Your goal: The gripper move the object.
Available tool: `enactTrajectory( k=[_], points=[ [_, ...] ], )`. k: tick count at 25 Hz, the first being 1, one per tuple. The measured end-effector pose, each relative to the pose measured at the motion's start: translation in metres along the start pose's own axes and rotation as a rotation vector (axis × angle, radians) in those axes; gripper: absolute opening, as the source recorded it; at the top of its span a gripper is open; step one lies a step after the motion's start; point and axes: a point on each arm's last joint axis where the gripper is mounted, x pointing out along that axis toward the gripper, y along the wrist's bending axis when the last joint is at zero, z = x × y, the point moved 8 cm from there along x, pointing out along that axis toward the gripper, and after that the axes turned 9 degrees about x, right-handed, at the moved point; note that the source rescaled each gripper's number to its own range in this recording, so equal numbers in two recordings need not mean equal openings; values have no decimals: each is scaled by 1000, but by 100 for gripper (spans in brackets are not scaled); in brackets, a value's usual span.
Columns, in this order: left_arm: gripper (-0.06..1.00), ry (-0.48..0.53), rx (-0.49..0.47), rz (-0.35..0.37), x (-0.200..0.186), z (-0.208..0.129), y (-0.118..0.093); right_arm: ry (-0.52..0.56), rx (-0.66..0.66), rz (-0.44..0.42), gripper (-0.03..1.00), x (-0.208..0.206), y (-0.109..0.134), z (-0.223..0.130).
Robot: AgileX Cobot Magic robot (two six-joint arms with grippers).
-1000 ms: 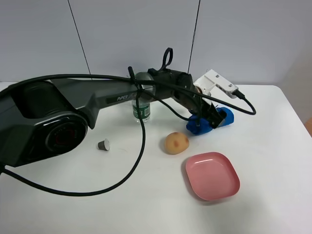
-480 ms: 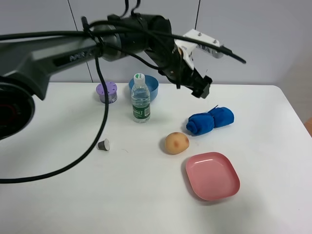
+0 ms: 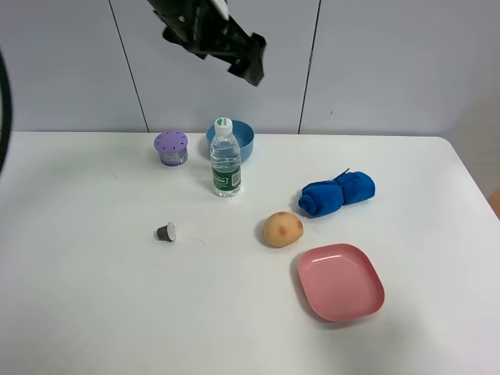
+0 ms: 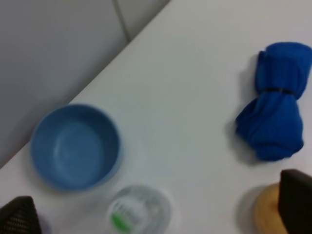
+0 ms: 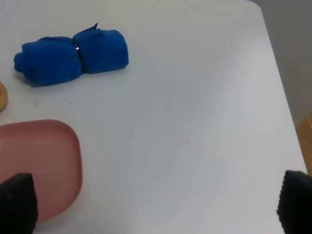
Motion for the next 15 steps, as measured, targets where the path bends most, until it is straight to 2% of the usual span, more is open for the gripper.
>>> enactTrajectory(
  k=[5, 9, 13, 15],
  points=[
    [99, 47, -84, 70, -48, -25, 44, 0, 0, 0, 100, 0, 0, 0],
    [99, 100, -173, 131, -76, -69, 75, 0, 0, 0, 100, 0, 0, 0],
    [99, 170, -267, 179, -105, -130, 86, 0, 0, 0, 100, 0, 0, 0],
    [99, 196, -308, 206, -122, -162, 84, 0, 0, 0, 100, 0, 0, 0]
  ],
)
